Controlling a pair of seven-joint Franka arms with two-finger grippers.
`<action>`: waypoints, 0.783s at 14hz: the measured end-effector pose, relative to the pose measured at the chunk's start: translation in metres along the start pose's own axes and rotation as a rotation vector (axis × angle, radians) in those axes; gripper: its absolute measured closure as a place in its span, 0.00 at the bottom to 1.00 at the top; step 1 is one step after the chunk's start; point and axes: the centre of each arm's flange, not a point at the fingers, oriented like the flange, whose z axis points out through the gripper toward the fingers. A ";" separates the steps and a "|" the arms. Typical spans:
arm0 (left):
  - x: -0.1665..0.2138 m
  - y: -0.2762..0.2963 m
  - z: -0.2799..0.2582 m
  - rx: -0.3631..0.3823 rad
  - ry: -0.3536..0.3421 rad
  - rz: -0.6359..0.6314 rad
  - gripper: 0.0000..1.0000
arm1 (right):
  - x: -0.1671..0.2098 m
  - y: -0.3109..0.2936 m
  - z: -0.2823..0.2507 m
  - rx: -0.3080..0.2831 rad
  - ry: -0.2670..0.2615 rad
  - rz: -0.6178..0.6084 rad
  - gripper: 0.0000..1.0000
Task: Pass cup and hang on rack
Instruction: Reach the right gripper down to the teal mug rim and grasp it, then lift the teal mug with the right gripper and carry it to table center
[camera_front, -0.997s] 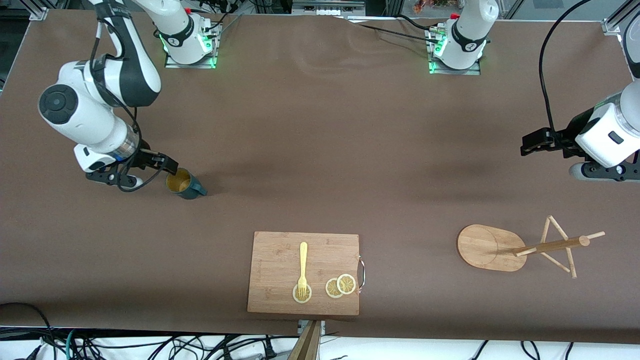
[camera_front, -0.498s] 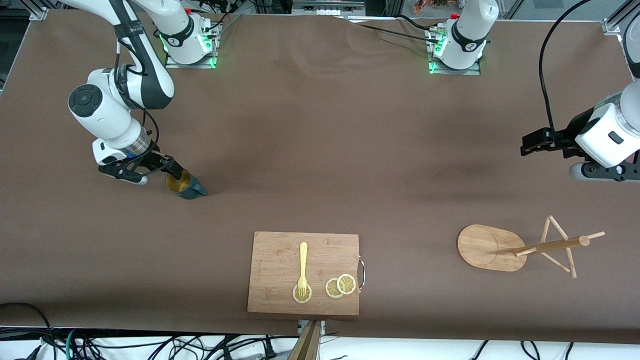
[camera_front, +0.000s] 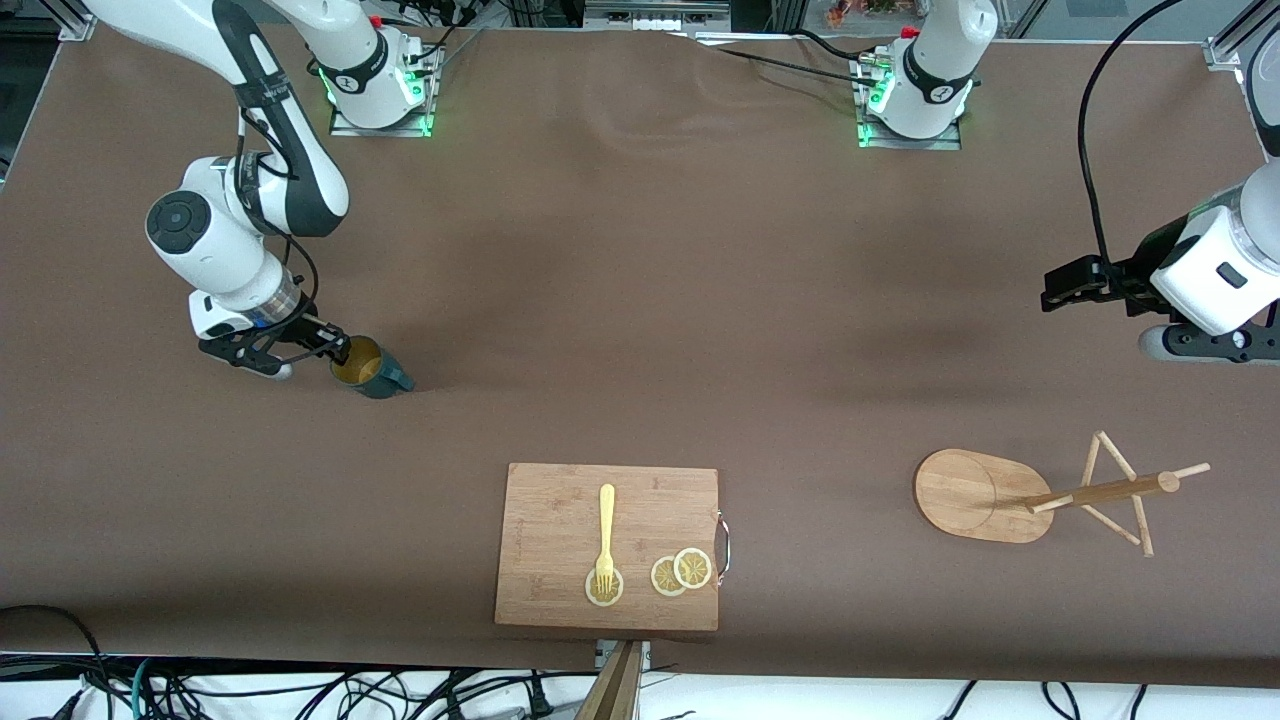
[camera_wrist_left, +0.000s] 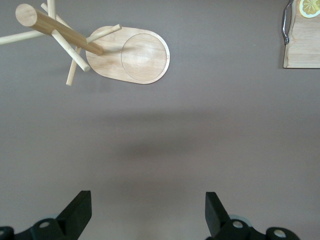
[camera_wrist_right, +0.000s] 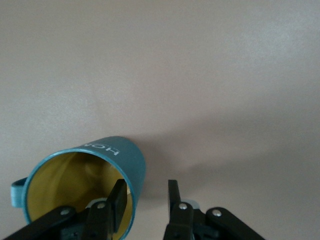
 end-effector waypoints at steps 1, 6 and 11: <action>0.000 0.000 0.000 0.000 0.000 0.000 0.00 | 0.000 0.000 0.001 -0.001 -0.002 0.000 0.66; 0.000 0.000 0.000 0.000 0.000 0.000 0.00 | -0.001 -0.003 0.002 0.000 -0.004 -0.005 0.96; 0.000 0.000 0.000 0.000 0.000 0.000 0.00 | 0.006 -0.025 -0.028 -0.024 -0.090 -0.036 0.96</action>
